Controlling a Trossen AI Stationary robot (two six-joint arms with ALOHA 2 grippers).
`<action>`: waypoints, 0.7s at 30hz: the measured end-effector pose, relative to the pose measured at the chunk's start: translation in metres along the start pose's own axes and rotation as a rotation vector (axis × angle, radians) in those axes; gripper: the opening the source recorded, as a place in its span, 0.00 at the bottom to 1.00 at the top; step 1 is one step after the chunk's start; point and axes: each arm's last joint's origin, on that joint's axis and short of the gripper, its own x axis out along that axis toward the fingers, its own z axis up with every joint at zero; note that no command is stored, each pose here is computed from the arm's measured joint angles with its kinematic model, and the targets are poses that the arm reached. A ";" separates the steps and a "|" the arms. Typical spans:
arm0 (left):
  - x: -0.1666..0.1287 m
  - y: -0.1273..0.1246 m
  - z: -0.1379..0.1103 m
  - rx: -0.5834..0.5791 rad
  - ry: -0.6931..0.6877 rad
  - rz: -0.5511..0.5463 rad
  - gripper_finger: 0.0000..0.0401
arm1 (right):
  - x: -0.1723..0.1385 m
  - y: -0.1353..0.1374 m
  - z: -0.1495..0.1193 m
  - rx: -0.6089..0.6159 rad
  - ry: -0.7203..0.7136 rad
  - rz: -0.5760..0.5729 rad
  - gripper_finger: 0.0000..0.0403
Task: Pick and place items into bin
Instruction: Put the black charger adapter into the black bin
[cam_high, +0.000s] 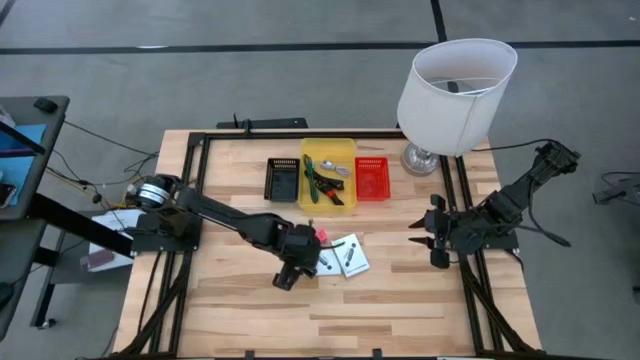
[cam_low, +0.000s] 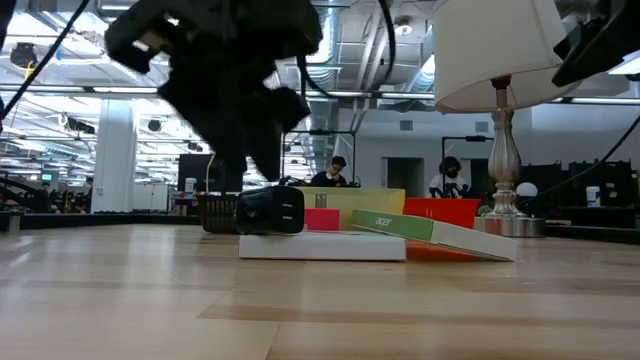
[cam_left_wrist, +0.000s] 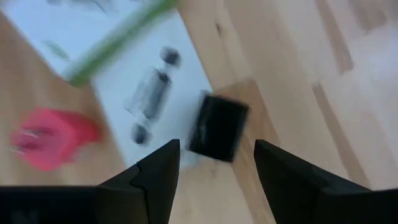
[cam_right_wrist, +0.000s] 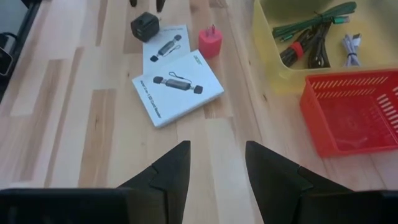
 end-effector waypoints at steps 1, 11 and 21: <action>0.004 0.000 0.001 0.000 0.008 -0.015 0.50 | 0.000 0.000 0.000 0.002 -0.003 0.001 0.37; 0.002 0.000 0.019 0.083 0.063 -0.027 0.50 | 0.000 0.000 0.000 0.021 0.000 0.008 0.38; 0.001 0.000 0.019 0.110 0.076 -0.014 0.50 | 0.000 0.000 0.000 0.020 0.003 0.007 0.37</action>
